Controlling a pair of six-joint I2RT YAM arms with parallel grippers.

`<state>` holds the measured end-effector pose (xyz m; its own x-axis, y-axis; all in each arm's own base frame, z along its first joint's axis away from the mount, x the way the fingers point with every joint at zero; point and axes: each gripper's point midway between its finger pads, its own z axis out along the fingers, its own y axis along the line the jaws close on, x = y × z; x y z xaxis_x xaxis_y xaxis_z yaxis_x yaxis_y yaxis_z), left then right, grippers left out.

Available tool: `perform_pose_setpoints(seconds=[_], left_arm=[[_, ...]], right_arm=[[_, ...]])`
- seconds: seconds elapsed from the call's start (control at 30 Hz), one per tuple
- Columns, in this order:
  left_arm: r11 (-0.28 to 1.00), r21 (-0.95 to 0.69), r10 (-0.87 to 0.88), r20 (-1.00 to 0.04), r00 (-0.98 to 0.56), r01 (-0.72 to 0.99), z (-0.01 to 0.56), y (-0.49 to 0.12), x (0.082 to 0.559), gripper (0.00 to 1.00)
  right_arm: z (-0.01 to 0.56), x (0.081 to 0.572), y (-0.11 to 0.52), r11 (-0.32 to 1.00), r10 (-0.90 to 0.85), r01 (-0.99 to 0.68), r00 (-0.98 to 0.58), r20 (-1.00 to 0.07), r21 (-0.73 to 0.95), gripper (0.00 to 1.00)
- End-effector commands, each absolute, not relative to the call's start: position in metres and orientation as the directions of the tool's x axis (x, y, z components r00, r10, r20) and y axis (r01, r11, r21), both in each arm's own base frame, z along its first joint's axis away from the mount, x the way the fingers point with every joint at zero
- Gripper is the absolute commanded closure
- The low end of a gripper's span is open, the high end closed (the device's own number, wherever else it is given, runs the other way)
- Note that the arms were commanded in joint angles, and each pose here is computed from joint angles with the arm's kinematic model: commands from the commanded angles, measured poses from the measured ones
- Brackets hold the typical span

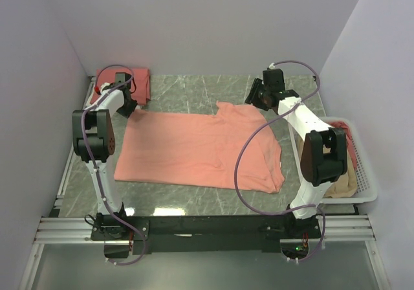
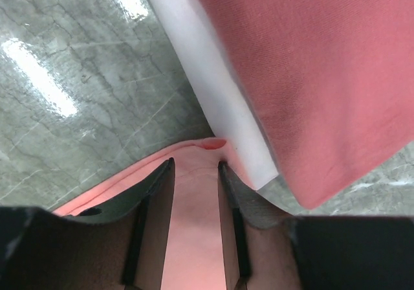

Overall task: Fold and stack the t-shirts
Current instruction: Fold the tshirt

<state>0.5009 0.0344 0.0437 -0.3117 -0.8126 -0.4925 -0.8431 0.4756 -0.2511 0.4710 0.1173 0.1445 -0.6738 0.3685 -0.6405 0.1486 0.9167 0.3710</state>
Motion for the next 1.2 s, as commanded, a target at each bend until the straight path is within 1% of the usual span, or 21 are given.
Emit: perform_pose_setpoints(seconds=[0.0, 0.2, 0.3, 0.4, 0.57, 0.7, 0.73, 0.87, 0.9, 1.1, 1.17], left_arm=[[0.461, -0.348, -0.826, -0.504, -0.251, -0.816, 0.08, 0.028, 0.519, 0.62], [0.438, -0.317, -0.837, -0.485, -0.254, -0.841, 0.066, 0.029, 0.52, 0.62], [0.437, -0.341, -0.847, -0.468, -0.253, -0.832, 0.063, 0.024, 0.52, 0.62], [0.432, -0.374, -0.847, -0.48, -0.228, -0.82, 0.071, 0.024, 0.526, 0.62], [0.435, -0.324, -0.841, -0.48, -0.25, -0.84, 0.062, 0.027, 0.527, 0.62], [0.431, -0.317, -0.842, -0.479, -0.249, -0.845, 0.06, 0.028, 0.526, 0.65], [0.428, -0.318, -0.844, -0.476, -0.248, -0.846, 0.059, 0.027, 0.526, 0.69], [0.429, -0.313, -0.844, -0.472, -0.253, -0.848, 0.054, 0.027, 0.523, 0.76], [0.43, -0.31, -0.844, -0.473, -0.255, -0.848, 0.053, 0.028, 0.522, 0.81], [0.455, -0.328, -0.837, -0.475, -0.272, -0.828, 0.06, 0.025, 0.52, 0.99], [0.461, -0.349, -0.838, -0.473, -0.271, -0.816, 0.065, 0.022, 0.521, 0.99]], right_arm=[[0.158, 0.485, 0.12, 0.917, 0.365, 0.125, -0.642, -0.674, 0.379, 0.44], [0.153, 0.486, 0.121, 0.916, 0.364, 0.123, -0.655, -0.662, 0.381, 0.45], [0.151, 0.484, 0.122, 0.917, 0.361, 0.12, -0.658, -0.661, 0.381, 0.45], [0.149, 0.484, 0.123, 0.917, 0.359, 0.118, -0.662, -0.658, 0.381, 0.45], [0.145, 0.486, 0.125, 0.917, 0.357, 0.117, -0.672, -0.649, 0.382, 0.45], [0.14, 0.488, 0.124, 0.919, 0.354, 0.125, -0.68, -0.642, 0.374, 0.45], [0.138, 0.489, 0.124, 0.92, 0.352, 0.124, -0.683, -0.64, 0.373, 0.45], [0.133, 0.493, 0.124, 0.922, 0.349, 0.129, -0.689, -0.636, 0.366, 0.45], [0.13, 0.494, 0.122, 0.921, 0.351, 0.136, -0.692, -0.631, 0.364, 0.45], [0.114, 0.498, 0.115, 0.922, 0.359, 0.164, -0.705, -0.612, 0.351, 0.45], [0.108, 0.503, 0.112, 0.922, 0.36, 0.174, -0.71, -0.606, 0.345, 0.44]])
